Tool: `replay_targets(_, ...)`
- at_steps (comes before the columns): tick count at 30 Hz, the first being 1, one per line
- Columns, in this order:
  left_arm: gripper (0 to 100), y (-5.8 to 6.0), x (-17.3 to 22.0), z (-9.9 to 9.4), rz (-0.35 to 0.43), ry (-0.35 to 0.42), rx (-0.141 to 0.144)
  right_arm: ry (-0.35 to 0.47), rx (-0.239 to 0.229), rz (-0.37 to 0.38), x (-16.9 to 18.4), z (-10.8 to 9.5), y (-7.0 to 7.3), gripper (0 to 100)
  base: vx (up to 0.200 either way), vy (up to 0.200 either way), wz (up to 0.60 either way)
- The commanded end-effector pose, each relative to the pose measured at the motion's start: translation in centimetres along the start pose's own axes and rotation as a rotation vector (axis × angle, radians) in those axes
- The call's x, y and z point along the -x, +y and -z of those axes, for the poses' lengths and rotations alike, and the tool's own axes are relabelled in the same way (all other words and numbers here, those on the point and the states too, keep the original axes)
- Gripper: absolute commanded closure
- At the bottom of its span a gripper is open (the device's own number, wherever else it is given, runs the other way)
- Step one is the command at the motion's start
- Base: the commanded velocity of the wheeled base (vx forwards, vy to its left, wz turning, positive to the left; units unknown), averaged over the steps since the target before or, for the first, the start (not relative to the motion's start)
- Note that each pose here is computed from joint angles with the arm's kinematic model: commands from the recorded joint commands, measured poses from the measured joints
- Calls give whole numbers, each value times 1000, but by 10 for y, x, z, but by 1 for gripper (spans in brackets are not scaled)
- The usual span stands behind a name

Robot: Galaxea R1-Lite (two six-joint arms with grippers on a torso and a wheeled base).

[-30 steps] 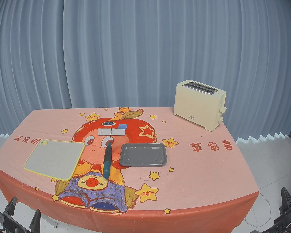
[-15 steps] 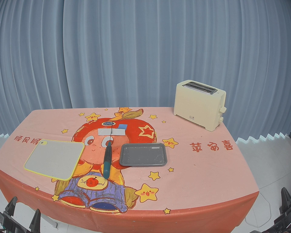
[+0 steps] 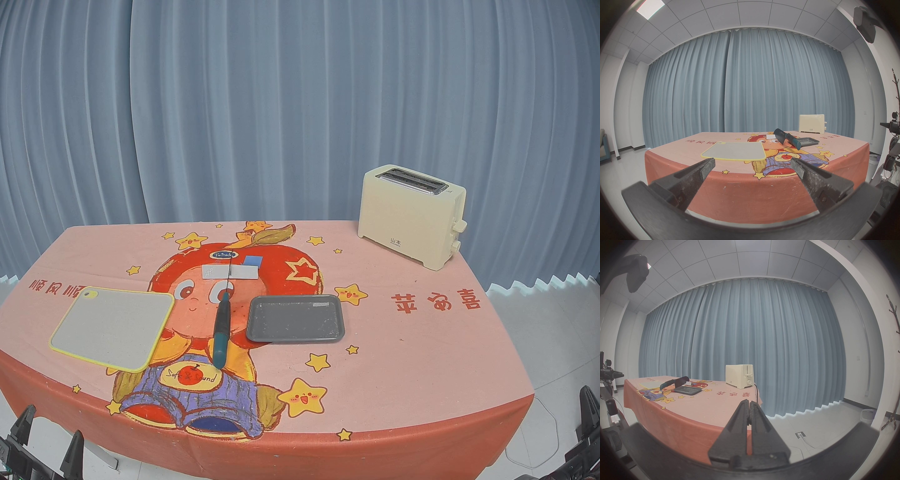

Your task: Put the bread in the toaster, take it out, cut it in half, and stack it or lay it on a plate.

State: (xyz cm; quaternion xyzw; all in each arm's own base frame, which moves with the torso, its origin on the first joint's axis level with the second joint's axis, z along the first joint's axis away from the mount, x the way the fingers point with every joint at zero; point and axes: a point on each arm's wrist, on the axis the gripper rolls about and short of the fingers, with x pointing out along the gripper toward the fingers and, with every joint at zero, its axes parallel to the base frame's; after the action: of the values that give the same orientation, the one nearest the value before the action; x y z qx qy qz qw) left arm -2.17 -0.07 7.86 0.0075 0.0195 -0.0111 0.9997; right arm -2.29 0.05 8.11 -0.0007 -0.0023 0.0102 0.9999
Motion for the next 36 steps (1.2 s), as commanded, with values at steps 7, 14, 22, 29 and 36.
replay_targets(7,0,0,-1,2,0,10,0,0,3,5,0,5,0,100,0,0,0)
replay_targets(14,0,0,-1,2,0,10,0,-190,48,23,2,-15,0,100,0,0,0)
replay_targets(22,0,0,-1,2,0,10,0,-164,67,-31,2,-13,1,100,0,0,0)
replay_targets(29,0,0,-1,2,0,10,0,-149,-41,-121,9,-39,2,100,0,0,0)
replay_targets(36,0,0,-1,2,0,10,0,-80,-127,-144,-6,-82,1,100,0,0,0)
